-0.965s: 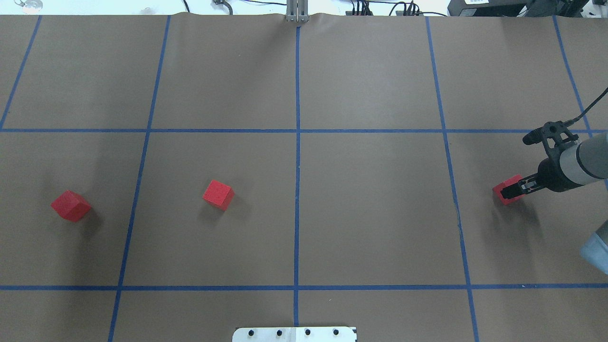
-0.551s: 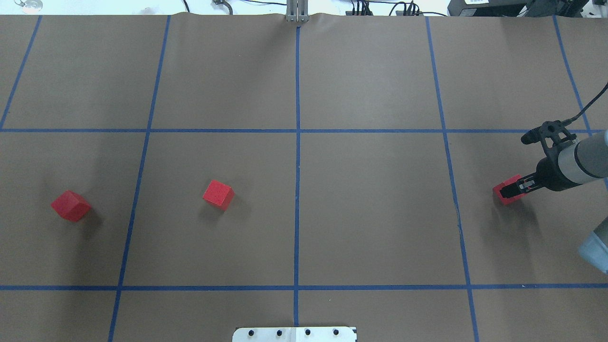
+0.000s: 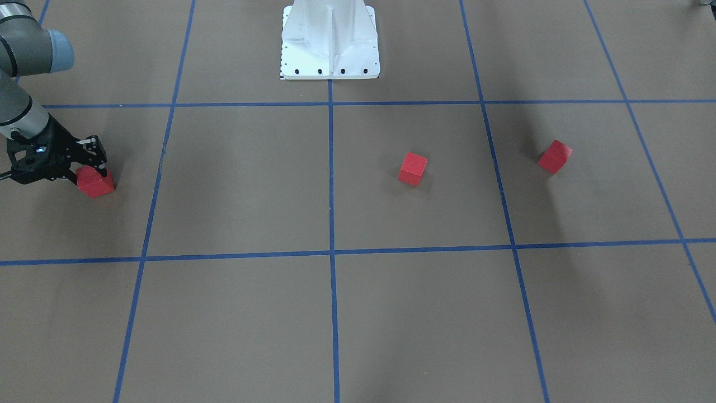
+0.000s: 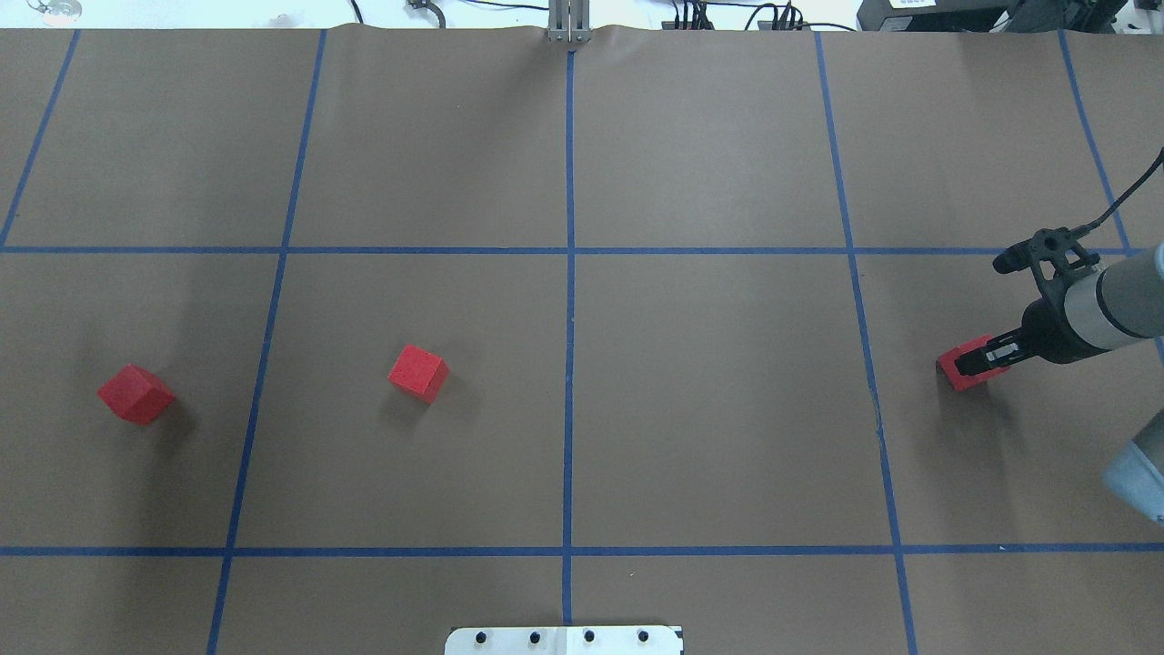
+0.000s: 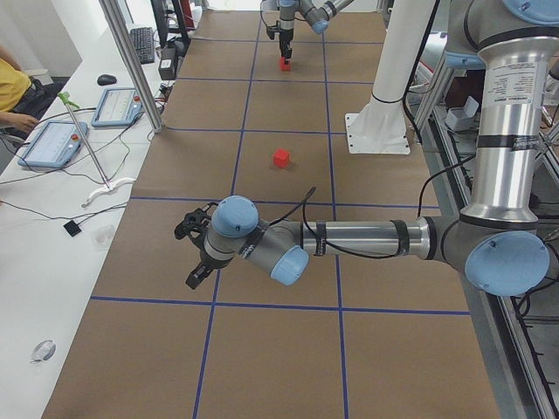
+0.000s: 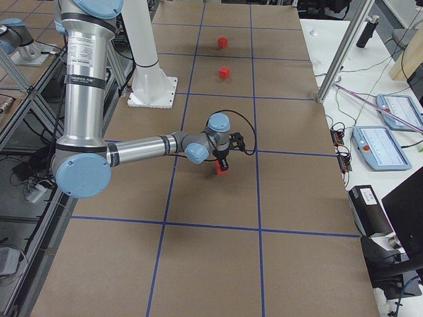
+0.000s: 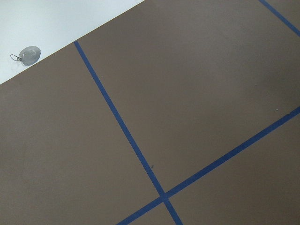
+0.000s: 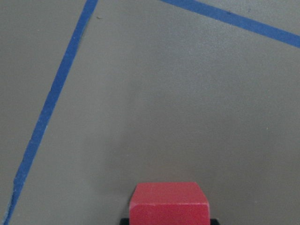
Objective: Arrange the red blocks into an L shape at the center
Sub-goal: 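Carry the red cube with the right gripper toward the table center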
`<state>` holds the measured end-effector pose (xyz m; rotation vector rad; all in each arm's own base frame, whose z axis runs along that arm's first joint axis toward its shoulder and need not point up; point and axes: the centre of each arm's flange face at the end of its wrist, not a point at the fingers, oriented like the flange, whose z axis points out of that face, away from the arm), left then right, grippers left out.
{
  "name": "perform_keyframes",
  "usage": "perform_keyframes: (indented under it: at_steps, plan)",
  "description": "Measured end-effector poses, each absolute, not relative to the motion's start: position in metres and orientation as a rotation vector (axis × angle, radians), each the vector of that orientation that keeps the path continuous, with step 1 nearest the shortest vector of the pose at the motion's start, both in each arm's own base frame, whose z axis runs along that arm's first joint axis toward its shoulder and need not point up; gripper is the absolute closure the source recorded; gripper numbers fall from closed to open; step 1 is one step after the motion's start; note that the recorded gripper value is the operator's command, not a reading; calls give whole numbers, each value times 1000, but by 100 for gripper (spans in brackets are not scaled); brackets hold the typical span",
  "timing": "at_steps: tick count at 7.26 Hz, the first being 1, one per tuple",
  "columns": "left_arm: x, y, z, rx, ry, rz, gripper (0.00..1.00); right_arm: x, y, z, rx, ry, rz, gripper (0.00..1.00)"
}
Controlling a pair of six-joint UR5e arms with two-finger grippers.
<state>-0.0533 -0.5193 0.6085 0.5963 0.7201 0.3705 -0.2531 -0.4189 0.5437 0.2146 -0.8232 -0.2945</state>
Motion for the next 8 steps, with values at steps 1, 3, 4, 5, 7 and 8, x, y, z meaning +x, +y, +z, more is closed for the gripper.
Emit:
perform_keyframes:
  at_steps: [1,3,4,5,7,8]
  plan:
    - [-53,-519,609,596,720,370,0,-259,-426,525,225,-846,-270,100]
    - [-53,-519,609,594,722,369,0,-289,-458,461,213,-890,-173,100]
    - [-53,-519,609,593,722,368,0,-316,-473,418,185,-904,-130,100]
    - [-53,-519,610,591,722,367,0,-352,-479,371,153,-912,-93,100]
    - [-53,-519,611,588,723,365,0,-434,-466,286,117,-876,-28,100]
    - [-53,-518,611,587,724,364,0,-474,-451,251,108,-851,0,100]
